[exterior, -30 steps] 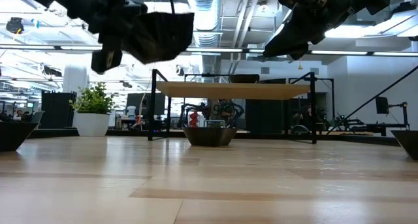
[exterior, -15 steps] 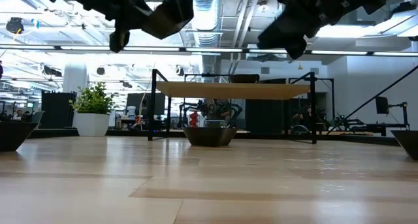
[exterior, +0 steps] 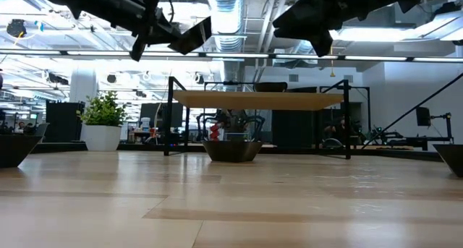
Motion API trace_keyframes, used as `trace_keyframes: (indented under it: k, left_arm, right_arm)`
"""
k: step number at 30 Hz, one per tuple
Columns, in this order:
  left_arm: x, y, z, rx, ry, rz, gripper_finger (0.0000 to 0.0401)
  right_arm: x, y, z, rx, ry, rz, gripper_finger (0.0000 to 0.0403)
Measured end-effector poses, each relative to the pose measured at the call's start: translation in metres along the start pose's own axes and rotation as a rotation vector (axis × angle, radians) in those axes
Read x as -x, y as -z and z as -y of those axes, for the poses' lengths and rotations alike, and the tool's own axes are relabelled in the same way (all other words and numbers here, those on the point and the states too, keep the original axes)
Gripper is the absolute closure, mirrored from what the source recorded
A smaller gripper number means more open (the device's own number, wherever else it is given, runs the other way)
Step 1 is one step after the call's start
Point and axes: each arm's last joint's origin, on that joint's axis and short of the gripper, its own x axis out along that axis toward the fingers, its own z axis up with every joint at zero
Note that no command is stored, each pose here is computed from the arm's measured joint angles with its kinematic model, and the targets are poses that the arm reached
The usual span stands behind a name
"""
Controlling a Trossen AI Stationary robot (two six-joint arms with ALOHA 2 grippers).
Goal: Pick & Place Mini shaped plates
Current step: Put the black wave square shaped plate on the shelf
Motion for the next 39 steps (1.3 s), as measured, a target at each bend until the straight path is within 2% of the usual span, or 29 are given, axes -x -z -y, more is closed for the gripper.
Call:
trace_keyframes:
  k: [9, 20, 29, 39]
  left_arm:
    - [-0.012, -0.034, -0.019, -0.096, -0.053, 0.068, 0.0393]
    - [-0.07, -0.061, -0.041, -0.145, -0.163, -0.013, 0.0389]
    - [-0.093, -0.059, -0.068, -0.1, -0.229, -0.13, 0.039]
    - [-0.094, -0.057, -0.067, -0.096, -0.219, -0.152, 0.0381]
  right_arm:
    - [0.0, 0.0, 0.0, -0.037, 0.016, 0.005, 0.0305]
    - [0.0, 0.0, 0.0, -0.039, 0.019, 0.01, 0.0305]
    - [0.0, 0.0, 0.0, -0.049, 0.02, 0.007, 0.0305]
    - [0.0, 0.0, 0.002, -0.047, 0.028, 0.004, 0.0305]
